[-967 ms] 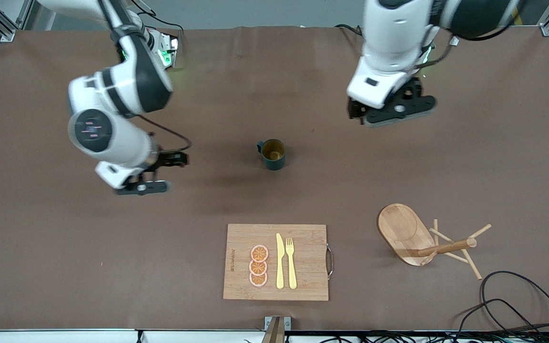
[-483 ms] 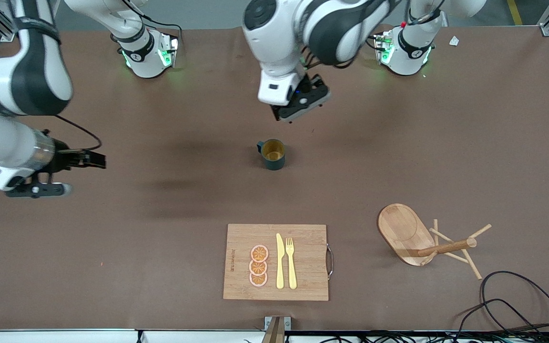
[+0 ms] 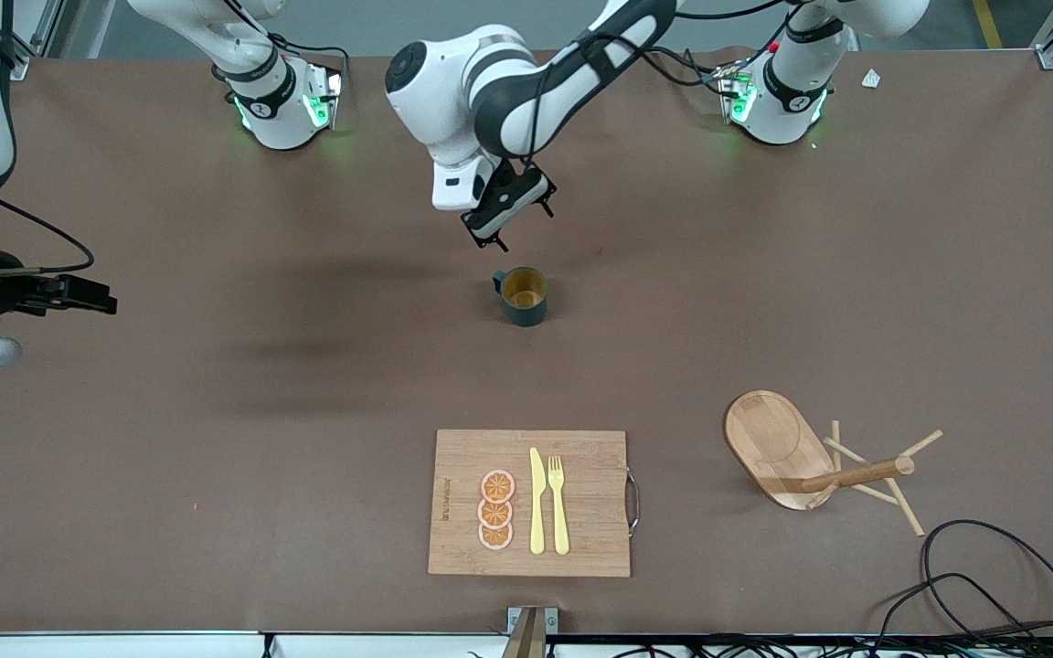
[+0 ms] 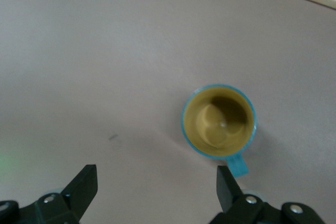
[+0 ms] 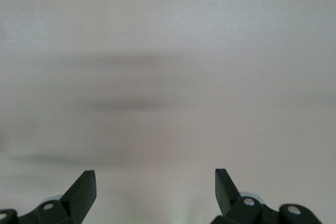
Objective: Pass cup and hang on rack
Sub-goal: 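Lower the left gripper onto the mug handle and grasp it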
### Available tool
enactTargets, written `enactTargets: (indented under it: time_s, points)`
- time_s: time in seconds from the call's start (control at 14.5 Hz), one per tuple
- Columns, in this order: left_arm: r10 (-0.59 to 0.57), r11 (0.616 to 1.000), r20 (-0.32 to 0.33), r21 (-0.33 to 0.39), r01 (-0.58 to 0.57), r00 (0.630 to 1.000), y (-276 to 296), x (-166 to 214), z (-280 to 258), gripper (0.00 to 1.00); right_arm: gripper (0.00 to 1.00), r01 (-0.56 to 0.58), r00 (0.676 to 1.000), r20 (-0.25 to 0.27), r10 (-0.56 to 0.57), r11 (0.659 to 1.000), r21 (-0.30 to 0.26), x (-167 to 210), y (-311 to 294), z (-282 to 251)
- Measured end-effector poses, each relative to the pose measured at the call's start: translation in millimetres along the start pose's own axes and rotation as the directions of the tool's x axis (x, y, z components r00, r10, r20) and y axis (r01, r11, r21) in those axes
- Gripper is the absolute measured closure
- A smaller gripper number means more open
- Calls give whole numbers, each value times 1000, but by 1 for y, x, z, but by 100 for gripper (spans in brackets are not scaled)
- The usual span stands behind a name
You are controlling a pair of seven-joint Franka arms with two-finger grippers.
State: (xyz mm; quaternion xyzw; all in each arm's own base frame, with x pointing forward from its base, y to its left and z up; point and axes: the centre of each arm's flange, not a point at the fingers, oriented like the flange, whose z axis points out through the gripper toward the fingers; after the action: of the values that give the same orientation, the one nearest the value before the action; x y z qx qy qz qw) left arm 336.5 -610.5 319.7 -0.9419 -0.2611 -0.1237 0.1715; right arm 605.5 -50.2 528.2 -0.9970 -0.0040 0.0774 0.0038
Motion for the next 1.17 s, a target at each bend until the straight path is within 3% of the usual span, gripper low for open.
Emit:
enactTargets:
  time_s: [0.28,0.55,0.9,1.17]
  points:
    - [-103,994,-37,-46,101,994,19,-31,19,0,0,6,1000,-22,-7,999,-41,2,0,-12]
    - [-206,972,-16,-118,202,978,34,-41,29,0,0,11,1000,-16,-11,999,-41,5,-2,-12]
    - [-313,943,-94,-146,298,945,44,-65,63,3,0,15,999,48,-13,999,-35,-2,-6,-7]
    - [-374,920,-123,-170,352,919,46,-83,77,4,0,18,998,57,-16,999,-31,-3,-7,-7]
